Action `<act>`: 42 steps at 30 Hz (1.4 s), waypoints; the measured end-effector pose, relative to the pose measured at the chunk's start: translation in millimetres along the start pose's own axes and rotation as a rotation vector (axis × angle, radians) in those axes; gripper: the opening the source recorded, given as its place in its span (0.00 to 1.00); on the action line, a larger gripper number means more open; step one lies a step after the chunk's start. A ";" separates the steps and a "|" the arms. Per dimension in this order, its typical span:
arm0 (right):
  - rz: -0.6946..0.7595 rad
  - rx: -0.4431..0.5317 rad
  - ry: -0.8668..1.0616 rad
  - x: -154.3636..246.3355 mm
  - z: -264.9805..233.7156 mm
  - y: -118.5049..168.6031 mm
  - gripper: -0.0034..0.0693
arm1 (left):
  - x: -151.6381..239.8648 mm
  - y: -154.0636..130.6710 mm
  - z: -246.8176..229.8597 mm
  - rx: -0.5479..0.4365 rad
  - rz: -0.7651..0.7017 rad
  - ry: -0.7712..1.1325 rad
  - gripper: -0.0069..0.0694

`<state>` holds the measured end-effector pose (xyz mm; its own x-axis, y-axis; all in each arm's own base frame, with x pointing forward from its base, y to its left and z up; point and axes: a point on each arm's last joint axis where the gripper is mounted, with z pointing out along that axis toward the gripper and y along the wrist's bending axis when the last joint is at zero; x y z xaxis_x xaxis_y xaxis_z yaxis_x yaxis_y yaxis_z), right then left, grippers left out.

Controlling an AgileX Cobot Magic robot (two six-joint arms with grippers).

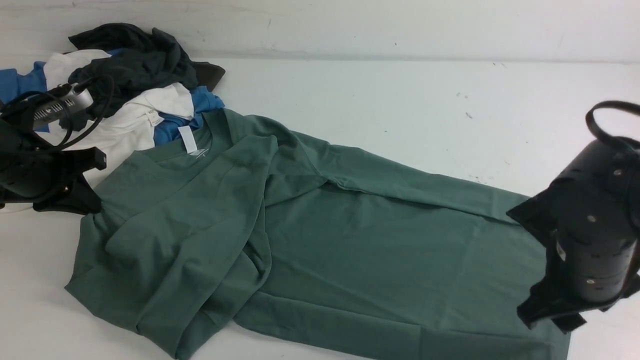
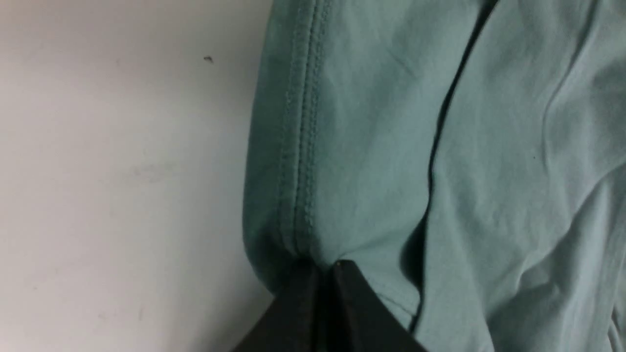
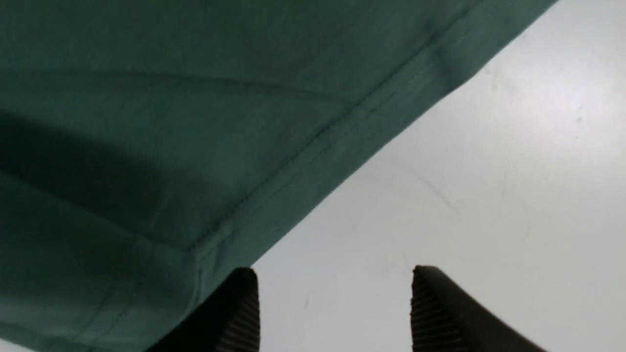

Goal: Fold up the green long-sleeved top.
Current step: Use both arms simultaneously to clamp the lower edge of the clothing fabric

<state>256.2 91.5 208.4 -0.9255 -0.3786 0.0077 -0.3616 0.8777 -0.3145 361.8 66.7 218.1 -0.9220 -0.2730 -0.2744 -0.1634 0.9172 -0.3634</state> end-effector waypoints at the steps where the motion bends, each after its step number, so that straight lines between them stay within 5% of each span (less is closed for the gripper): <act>1: 0.025 -0.033 -0.010 0.5 -4.8 1.1 0.60 | 0.0 0.0 0.0 0.000 0.001 0.000 0.10; 7: 0.125 -0.364 0.063 33.7 -15.6 30.3 0.61 | 0.0 0.0 0.0 0.000 0.019 0.000 0.10; 9: 0.118 -0.399 0.110 45.0 -10.0 38.8 0.61 | 0.1 0.0 0.0 0.000 0.019 0.001 0.10; 31: 0.069 -0.262 0.053 25.5 29.7 41.8 0.60 | 0.1 -0.1 0.0 0.002 0.022 0.001 0.10; 37: 0.084 -0.299 0.045 19.7 26.6 44.7 0.44 | 0.3 -0.2 0.0 0.002 0.025 0.003 0.10; 42: 0.066 -0.299 0.046 19.0 27.6 45.1 0.13 | 0.3 -0.2 0.0 0.002 0.028 0.003 0.10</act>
<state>225.4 115.7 168.2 -0.9498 -0.3100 0.0415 -0.3111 0.9501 -0.0230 361.6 66.4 218.1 -0.9274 -0.2460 -0.2818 -0.1365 0.9239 -0.3575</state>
